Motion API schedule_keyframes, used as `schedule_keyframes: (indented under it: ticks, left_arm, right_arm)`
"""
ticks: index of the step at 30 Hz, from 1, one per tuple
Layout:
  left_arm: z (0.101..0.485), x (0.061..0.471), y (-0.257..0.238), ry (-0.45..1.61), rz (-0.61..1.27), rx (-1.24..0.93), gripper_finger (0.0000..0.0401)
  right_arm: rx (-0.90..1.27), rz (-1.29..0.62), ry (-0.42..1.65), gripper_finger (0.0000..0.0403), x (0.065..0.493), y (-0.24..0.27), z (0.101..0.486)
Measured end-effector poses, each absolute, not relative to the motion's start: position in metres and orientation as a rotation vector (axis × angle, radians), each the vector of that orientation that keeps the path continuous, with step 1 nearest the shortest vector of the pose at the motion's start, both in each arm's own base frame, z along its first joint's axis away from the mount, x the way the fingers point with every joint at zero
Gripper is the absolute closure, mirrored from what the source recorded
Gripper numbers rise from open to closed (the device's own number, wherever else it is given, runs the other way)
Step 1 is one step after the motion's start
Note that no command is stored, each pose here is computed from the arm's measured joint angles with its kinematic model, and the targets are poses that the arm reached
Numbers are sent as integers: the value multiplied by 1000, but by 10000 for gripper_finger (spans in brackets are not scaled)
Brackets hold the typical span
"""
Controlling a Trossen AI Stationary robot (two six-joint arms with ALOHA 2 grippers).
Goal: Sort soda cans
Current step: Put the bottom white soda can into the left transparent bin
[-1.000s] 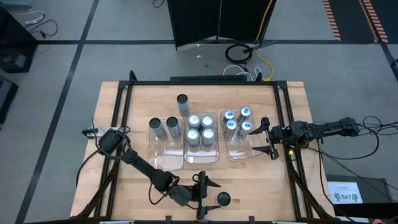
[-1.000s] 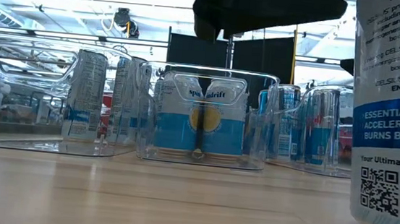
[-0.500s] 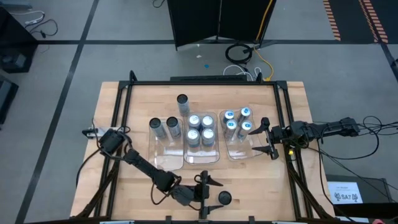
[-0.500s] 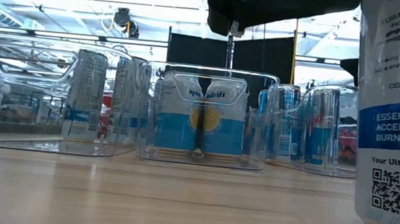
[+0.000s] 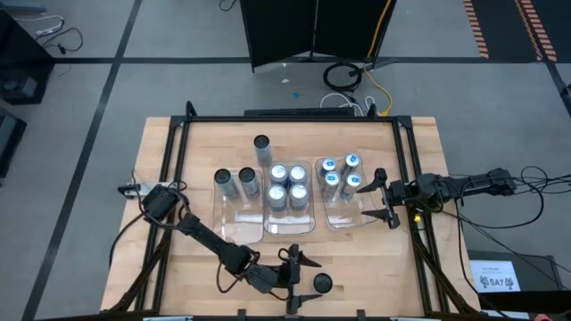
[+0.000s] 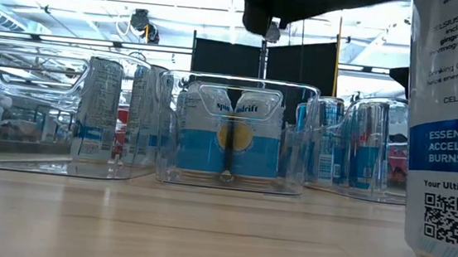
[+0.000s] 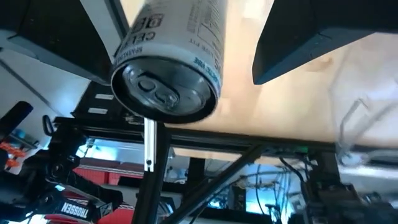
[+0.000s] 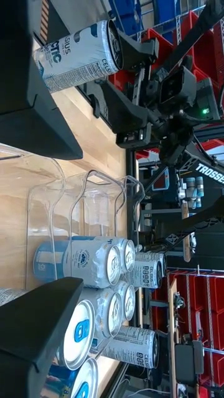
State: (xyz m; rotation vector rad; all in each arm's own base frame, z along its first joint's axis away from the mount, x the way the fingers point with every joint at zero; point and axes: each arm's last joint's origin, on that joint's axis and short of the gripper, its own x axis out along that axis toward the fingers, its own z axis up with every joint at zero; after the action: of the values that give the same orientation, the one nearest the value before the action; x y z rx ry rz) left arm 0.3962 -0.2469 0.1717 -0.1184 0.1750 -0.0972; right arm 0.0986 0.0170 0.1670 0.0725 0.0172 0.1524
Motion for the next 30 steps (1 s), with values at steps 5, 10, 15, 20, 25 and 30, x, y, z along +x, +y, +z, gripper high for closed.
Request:
schedule_keyframes:
  ticks: [5, 10, 15, 20, 25, 30]
  left_arm:
    - [171, 397, -246, 187, -126, -188, 8]
    - [171, 397, -246, 188, -111, -159, 8]
    - [169, 398, -244, 211, -104, -163, 8]
    - [168, 397, -244, 218, -106, -141, 8]
    - [167, 397, -244, 222, -105, -138, 8]
    - [167, 397, -244, 228, -104, -135, 34]
  right_arm:
    - [73, 152, 17, 85, 99, 17, 167]
    - [73, 152, 17, 85, 99, 17, 167]
    - [73, 152, 16, 85, 99, 17, 167]
    - [73, 152, 16, 85, 99, 17, 167]
    - [73, 152, 16, 85, 99, 17, 167]
    - [73, 152, 15, 85, 99, 17, 167]
